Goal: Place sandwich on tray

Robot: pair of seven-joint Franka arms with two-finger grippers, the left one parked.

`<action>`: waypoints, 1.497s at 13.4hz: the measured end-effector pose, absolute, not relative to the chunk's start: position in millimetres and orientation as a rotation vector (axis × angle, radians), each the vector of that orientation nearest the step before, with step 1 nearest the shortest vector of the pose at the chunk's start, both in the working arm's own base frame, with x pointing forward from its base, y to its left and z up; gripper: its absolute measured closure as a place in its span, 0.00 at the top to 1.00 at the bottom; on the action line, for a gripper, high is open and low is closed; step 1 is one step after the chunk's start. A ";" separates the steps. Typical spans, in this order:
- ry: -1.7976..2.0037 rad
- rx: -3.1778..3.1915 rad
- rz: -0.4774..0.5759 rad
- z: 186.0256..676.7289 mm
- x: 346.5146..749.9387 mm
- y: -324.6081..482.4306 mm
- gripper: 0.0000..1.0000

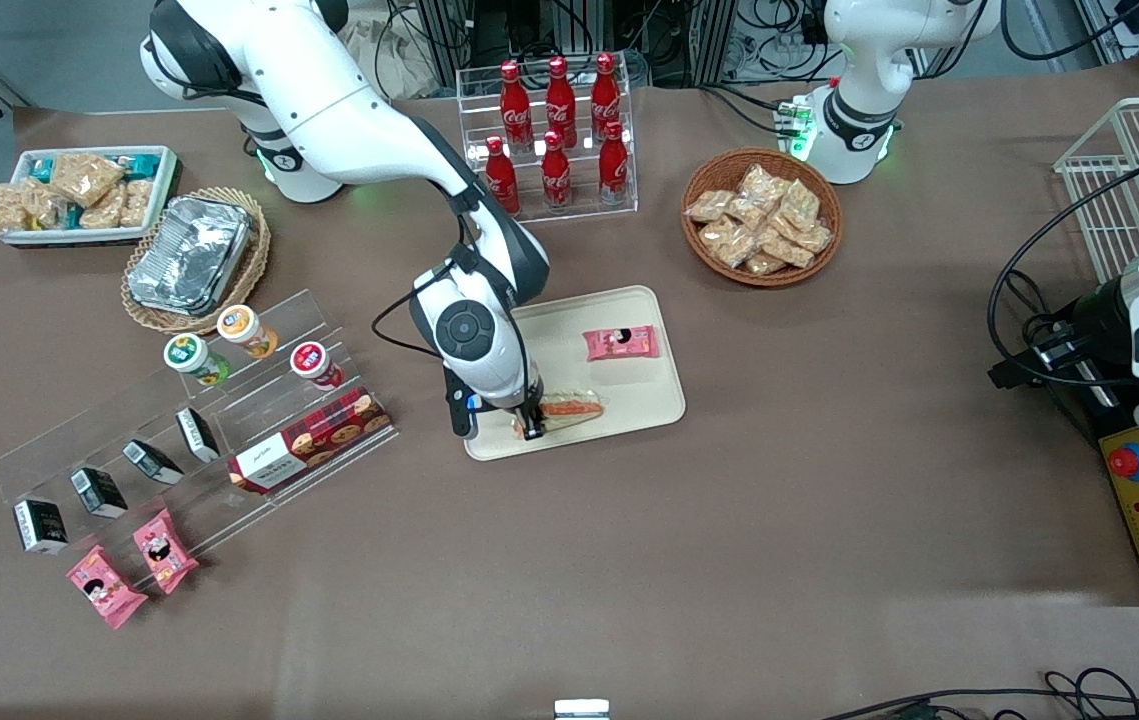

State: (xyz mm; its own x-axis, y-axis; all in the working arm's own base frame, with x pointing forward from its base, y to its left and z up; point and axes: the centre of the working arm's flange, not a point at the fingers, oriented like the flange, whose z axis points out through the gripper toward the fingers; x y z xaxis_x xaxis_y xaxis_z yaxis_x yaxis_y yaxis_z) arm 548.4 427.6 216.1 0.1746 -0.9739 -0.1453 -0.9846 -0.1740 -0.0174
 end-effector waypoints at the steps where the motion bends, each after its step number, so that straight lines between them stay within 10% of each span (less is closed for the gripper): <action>1: 1.946 -2.322 0.151 215.6 548.5 427.7 0.46; 7: 1.937 -2.280 0.127 231.8 562.3 426.4 0.99; 20: 1.424 -2.542 0.120 508.2 572.3 376.2 0.99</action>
State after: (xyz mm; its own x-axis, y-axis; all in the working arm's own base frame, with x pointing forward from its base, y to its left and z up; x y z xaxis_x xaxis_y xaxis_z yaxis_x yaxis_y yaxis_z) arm 572.3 376.2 508.2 0.5257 -0.8314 -0.1801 -0.8498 -0.5038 -0.1549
